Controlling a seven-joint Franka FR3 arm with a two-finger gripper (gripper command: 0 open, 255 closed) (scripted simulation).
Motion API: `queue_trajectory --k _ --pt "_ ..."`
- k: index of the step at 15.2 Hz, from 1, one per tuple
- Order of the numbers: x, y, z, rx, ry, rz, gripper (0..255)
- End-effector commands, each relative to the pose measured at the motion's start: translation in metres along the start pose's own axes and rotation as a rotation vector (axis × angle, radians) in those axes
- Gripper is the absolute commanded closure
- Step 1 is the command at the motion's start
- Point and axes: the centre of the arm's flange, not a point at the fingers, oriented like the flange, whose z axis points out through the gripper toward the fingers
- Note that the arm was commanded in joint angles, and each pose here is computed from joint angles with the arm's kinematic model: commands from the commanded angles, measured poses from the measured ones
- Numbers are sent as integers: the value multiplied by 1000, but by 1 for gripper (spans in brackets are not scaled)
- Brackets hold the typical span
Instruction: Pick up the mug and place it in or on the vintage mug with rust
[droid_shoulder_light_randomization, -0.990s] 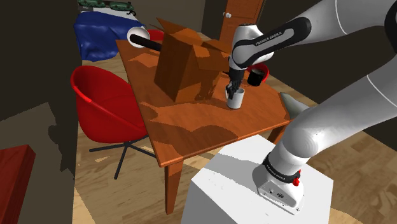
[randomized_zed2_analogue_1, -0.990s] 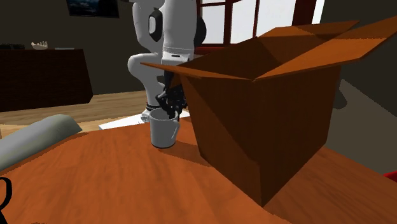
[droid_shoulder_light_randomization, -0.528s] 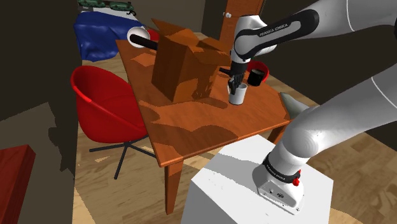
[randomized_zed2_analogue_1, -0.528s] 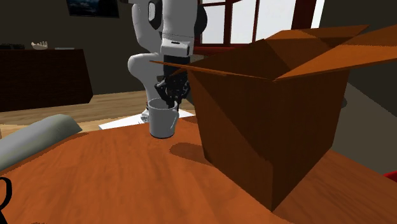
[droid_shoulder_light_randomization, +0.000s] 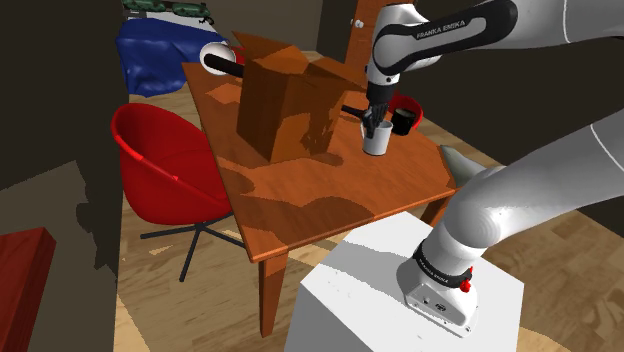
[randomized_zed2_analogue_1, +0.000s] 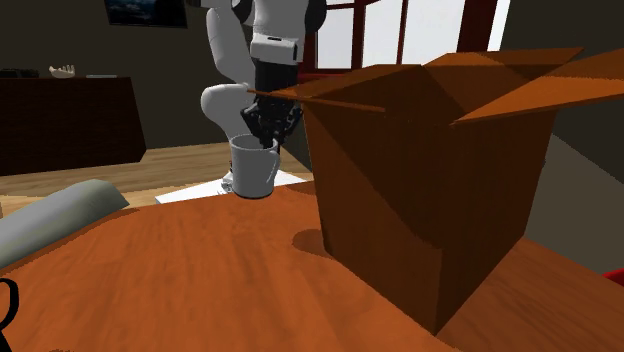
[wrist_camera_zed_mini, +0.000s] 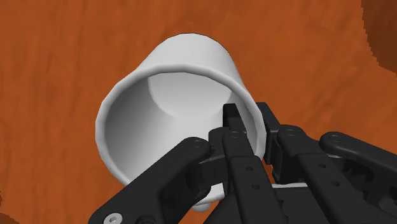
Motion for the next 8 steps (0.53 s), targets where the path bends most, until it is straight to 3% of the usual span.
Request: queue_trajectory --k 1,8 --pt "-1 0 -10 1 -2 0 255" --pt "-5 3 -46 1 -2 0 255"
